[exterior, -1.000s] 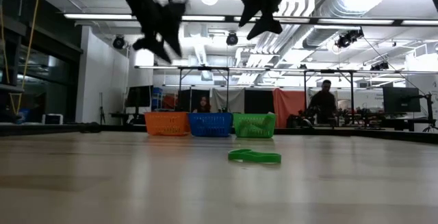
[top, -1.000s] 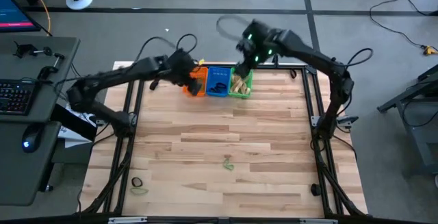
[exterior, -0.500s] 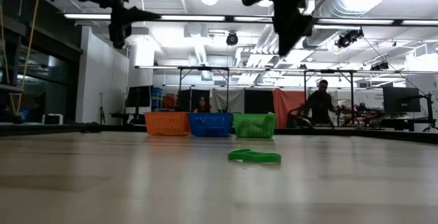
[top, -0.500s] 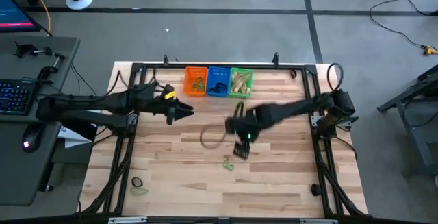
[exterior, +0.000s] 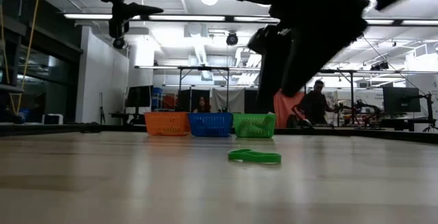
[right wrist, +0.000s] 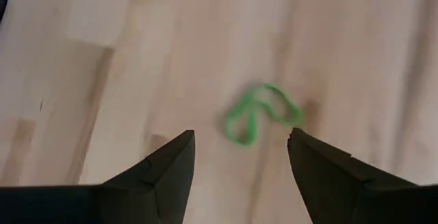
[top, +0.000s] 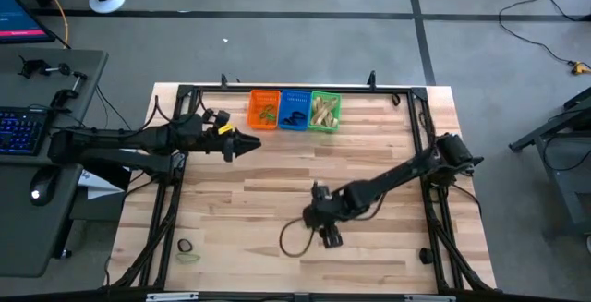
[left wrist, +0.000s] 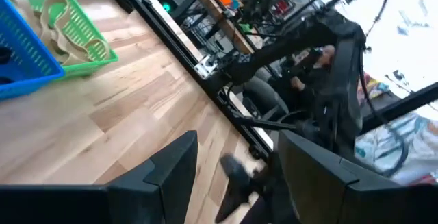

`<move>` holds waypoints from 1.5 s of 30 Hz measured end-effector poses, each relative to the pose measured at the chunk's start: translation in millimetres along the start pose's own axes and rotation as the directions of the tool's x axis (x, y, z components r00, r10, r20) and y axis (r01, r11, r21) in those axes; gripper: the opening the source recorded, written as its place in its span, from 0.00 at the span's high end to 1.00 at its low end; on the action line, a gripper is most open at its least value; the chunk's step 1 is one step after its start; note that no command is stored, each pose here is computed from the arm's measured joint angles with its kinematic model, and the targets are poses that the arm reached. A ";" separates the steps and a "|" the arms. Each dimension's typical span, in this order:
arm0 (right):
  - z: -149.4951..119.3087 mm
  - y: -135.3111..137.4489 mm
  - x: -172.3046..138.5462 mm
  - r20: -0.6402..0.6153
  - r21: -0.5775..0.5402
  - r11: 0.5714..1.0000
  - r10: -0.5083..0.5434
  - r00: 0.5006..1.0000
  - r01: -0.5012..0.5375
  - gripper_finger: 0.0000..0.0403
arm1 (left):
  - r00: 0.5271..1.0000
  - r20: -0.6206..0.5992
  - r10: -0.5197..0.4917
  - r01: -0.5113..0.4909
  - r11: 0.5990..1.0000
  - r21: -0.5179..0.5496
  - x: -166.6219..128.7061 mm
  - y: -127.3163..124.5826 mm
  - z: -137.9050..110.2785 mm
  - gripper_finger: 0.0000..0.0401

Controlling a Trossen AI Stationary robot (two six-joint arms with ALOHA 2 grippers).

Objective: Sort rubber bands into baskets
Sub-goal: Put the green rubber band into the orange bin

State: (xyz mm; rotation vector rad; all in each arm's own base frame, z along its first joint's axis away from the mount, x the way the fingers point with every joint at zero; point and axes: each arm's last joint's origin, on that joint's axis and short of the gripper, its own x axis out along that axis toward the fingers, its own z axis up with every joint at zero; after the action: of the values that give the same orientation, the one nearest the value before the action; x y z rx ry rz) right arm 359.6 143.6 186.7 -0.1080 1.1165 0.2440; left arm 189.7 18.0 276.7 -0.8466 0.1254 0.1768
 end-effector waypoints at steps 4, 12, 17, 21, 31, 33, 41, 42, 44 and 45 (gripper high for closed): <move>-1.4 9.8 24.3 0.000 -0.058 0.998 0.012 1.000 -0.012 0.45 | 1.000 0.016 0.014 -0.014 0.999 -0.039 0.0 0.4 0.4 0.51; -5.3 5.8 51.7 -0.014 0.046 0.997 -0.063 0.998 0.063 0.45 | 0.998 0.049 0.045 -0.041 0.996 -0.078 -0.1 1.3 1.4 0.51; -6.3 5.2 52.4 -0.020 0.197 0.976 -0.086 0.996 0.088 0.45 | 0.998 0.049 0.045 -0.041 0.996 -0.078 -0.1 1.4 1.4 0.51; -10.6 6.6 52.1 -0.056 0.340 0.931 -0.123 0.991 0.134 0.45 | 0.998 0.049 0.045 -0.042 0.997 -0.063 -0.1 1.4 1.4 0.51; -10.9 5.2 59.3 -0.058 0.424 0.895 -0.125 0.990 0.138 0.46 | 0.998 0.049 0.045 -0.043 0.998 -0.045 -0.1 1.3 1.4 0.51; -12.6 4.2 64.3 -0.076 0.420 0.898 -0.107 0.991 0.129 0.49 | 0.998 0.060 0.029 -0.026 0.998 -0.060 -0.1 -0.1 2.6 0.51; -7.5 0.3 61.4 -0.086 0.370 0.921 -0.097 0.992 0.122 0.94 | 0.922 0.300 -0.245 0.254 0.967 0.010 -13.5 -23.9 30.8 0.51; -4.9 -2.4 57.9 -0.093 0.358 0.925 -0.098 0.991 0.125 0.97 | 0.911 0.323 -0.255 0.260 0.965 0.028 -16.4 -24.6 33.8 0.51; -1.4 -12.9 51.5 -0.134 0.327 0.927 -0.145 0.980 0.182 0.97 | 0.895 0.358 -0.267 0.265 0.963 0.056 -22.1 -25.1 38.8 0.51; 0.6 -20.6 45.6 -0.154 0.306 0.926 -0.181 0.971 0.221 0.98 | 0.889 0.373 -0.267 0.262 0.963 0.065 -25.1 -25.0 41.0 0.51</move>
State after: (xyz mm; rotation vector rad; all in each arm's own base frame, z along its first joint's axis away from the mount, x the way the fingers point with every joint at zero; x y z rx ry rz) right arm 384.1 130.1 145.2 0.0545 1.2451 -0.1333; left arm 172.0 30.0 326.4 -0.7933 -0.3530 0.0790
